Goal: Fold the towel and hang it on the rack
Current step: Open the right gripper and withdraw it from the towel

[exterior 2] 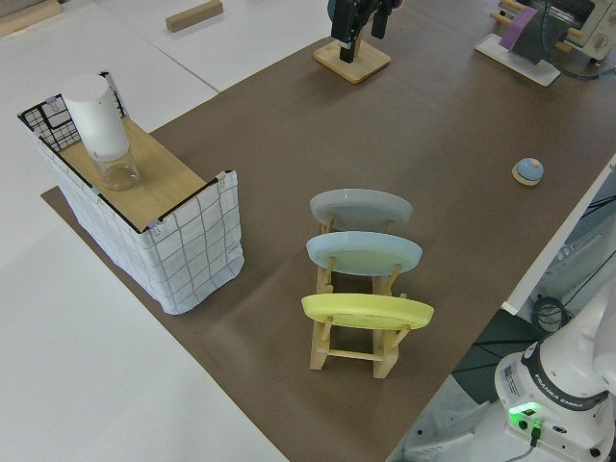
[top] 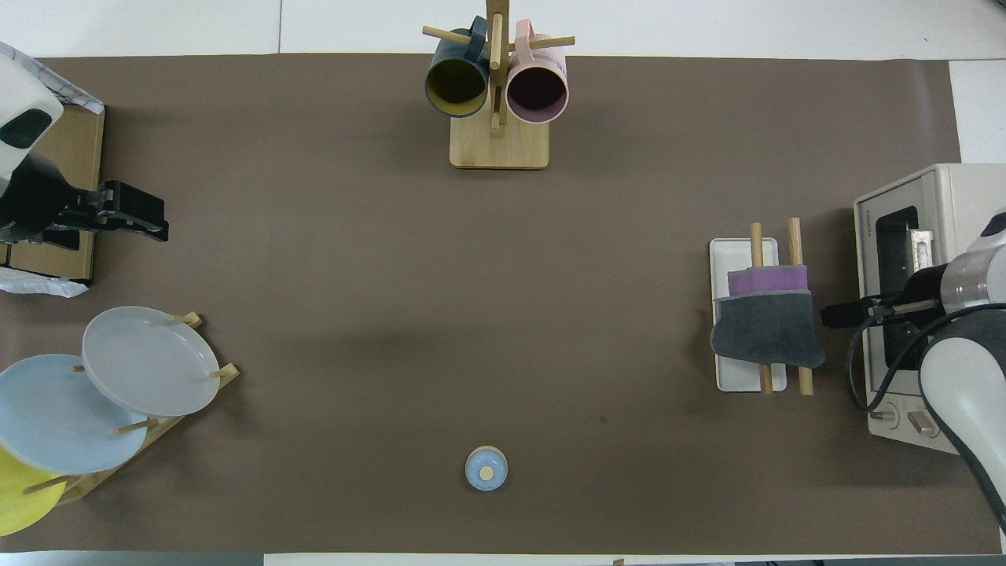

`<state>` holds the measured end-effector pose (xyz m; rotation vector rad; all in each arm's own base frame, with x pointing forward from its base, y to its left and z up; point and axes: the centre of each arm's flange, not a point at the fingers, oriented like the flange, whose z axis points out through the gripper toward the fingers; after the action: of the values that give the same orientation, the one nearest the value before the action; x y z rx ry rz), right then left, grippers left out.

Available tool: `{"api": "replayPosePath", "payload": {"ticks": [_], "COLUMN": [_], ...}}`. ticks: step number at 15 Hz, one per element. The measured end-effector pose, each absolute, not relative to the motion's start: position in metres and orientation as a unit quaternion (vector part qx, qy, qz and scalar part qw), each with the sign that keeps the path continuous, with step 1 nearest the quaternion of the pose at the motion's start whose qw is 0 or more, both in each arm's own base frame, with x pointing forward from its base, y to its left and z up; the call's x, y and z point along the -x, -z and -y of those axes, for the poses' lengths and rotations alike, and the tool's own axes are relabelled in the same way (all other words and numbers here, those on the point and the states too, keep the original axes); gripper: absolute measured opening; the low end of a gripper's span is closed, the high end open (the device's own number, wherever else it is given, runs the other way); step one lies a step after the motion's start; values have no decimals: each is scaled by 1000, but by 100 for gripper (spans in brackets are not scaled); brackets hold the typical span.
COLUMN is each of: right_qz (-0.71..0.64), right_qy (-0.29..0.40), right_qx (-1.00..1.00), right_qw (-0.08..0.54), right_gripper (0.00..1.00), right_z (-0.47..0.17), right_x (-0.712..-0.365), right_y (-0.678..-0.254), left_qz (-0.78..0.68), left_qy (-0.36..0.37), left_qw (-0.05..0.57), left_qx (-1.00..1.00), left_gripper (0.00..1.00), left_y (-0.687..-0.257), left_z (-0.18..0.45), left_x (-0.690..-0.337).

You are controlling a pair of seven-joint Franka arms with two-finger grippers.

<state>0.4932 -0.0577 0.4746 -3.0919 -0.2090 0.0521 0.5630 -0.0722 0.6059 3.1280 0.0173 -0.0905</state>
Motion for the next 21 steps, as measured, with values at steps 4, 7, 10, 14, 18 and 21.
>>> {"api": "replayPosePath", "payload": {"ticks": [4, 7, 10, 14, 18, 21], "right_qz": [77, 67, 50, 51, 43, 19], "right_qy": [-32, -42, -42, -47, -57, -59], "right_qx": [996, 997, 998, 998, 997, 998], "right_qw": [11, 7, 5, 0, -6, -7], "right_gripper": [100, 100, 100, 100, 100, 100], "right_z": [56, 44, 35, 21, 27, 34], "right_x": [-516, -528, -535, -544, -563, -568], "right_y": [-523, -531, -531, -545, -556, -557], "left_qz": [-7, -7, -7, -7, -7, -7], "left_qy": [29, 29, 29, 29, 29, 29], "left_qw": [6, 6, 6, 6, 6, 6], "left_qx": [-1000, -1000, -1000, -1000, -1000, -1000], "left_gripper": [100, 100, 100, 100, 100, 100], "left_y": [-606, -606, -606, -606, -606, -606], "left_z": [71, 71, 71, 71, 71, 71], "left_x": [-563, -563, -563, -563, -563, -563]}}
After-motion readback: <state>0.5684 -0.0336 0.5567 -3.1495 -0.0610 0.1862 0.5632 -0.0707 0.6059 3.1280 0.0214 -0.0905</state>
